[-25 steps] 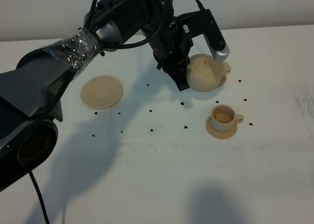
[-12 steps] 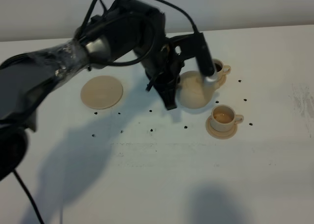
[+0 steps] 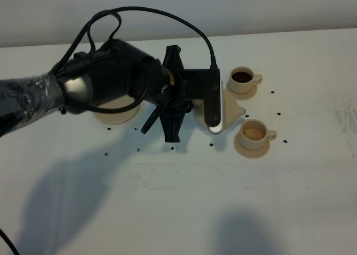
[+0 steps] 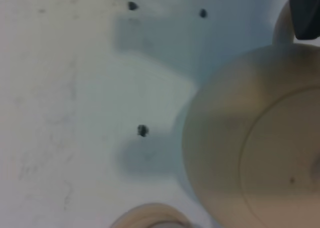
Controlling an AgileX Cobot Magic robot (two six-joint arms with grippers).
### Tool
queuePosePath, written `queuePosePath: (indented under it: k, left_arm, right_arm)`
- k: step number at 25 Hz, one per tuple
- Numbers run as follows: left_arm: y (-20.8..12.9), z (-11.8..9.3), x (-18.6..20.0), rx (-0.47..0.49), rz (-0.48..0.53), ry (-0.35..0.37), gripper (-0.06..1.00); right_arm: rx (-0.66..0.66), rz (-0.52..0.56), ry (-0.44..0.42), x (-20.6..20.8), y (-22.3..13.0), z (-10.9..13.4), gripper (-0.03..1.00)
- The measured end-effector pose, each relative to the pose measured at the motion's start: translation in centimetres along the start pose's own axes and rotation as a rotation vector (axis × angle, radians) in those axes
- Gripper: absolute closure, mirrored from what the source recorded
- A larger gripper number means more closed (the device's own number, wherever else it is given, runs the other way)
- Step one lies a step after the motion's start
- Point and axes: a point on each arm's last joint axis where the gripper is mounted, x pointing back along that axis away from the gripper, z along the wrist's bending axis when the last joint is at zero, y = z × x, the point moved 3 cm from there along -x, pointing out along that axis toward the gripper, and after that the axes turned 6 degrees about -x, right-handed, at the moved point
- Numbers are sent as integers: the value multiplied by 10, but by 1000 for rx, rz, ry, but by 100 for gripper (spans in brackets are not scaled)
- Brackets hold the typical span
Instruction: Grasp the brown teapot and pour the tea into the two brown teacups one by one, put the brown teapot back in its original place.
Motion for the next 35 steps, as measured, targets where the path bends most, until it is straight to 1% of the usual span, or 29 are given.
queuePosePath:
  k: [4, 9, 13, 16, 20, 27, 35]
  left_arm:
    - [-2, 1, -2, -130, 1, 53, 85]
    - [-4, 3, -2, -225, 22, 79, 85]
    - [-1, 9, -1, -247, 7, 133, 85]
    - [0, 11, -2, -250, -2, 153, 85]
    - [1, 9, -10, -256, -5, 147, 85]
    - [10, 6, -13, -321, -16, 161, 85]
    - [12, 6, -15, -440, 13, 173, 85]
  right_arm:
    - [0, 0, 0, 0, 0, 0, 74]
    - [0, 0, 0, 0, 0, 0, 74]
    - [0, 0, 0, 0, 0, 0, 74]
    - [0, 0, 0, 0, 0, 0, 74]
    - [0, 0, 0, 0, 0, 0, 74]
    - [0, 0, 0, 0, 0, 0, 74]
    - [0, 0, 0, 0, 0, 0, 74]
